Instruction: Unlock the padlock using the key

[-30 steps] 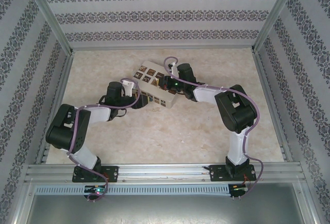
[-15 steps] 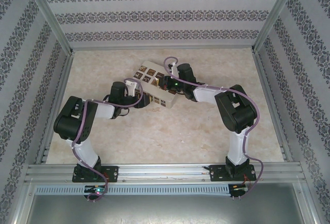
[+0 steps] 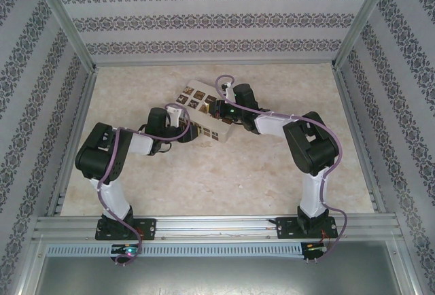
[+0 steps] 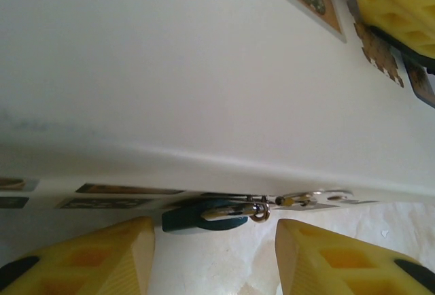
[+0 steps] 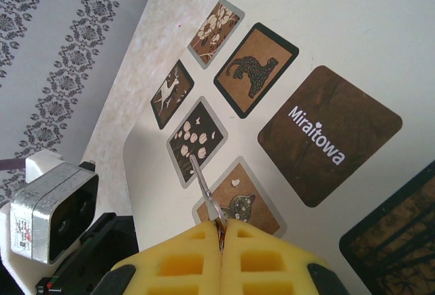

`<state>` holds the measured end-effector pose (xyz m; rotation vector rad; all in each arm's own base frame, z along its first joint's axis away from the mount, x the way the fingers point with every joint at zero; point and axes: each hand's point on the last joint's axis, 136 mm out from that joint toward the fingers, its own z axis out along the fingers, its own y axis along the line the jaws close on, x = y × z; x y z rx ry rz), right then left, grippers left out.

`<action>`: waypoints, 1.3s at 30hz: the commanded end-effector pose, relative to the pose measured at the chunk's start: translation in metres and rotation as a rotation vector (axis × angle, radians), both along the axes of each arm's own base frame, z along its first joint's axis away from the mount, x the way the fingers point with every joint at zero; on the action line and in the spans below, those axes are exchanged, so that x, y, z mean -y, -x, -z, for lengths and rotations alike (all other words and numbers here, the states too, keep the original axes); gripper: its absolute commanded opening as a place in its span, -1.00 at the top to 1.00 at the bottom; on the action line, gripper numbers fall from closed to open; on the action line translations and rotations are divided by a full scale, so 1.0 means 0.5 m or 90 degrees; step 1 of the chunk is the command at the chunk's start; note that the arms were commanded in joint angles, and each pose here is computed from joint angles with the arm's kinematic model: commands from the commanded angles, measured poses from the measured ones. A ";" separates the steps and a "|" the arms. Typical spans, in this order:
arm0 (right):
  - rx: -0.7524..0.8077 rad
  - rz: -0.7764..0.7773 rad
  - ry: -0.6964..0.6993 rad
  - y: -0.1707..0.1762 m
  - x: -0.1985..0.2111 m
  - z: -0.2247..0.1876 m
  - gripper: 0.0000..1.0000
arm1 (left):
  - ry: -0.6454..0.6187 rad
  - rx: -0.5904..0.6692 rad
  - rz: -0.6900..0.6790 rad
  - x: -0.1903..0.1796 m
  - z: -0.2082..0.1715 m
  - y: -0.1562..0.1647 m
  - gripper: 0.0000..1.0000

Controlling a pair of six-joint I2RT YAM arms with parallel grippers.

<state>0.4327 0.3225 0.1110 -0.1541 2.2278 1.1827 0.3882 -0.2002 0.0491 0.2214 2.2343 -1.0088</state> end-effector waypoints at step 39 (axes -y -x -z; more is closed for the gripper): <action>-0.086 0.003 0.073 0.044 0.020 0.101 1.00 | -0.112 0.044 0.030 0.056 0.012 -0.030 0.04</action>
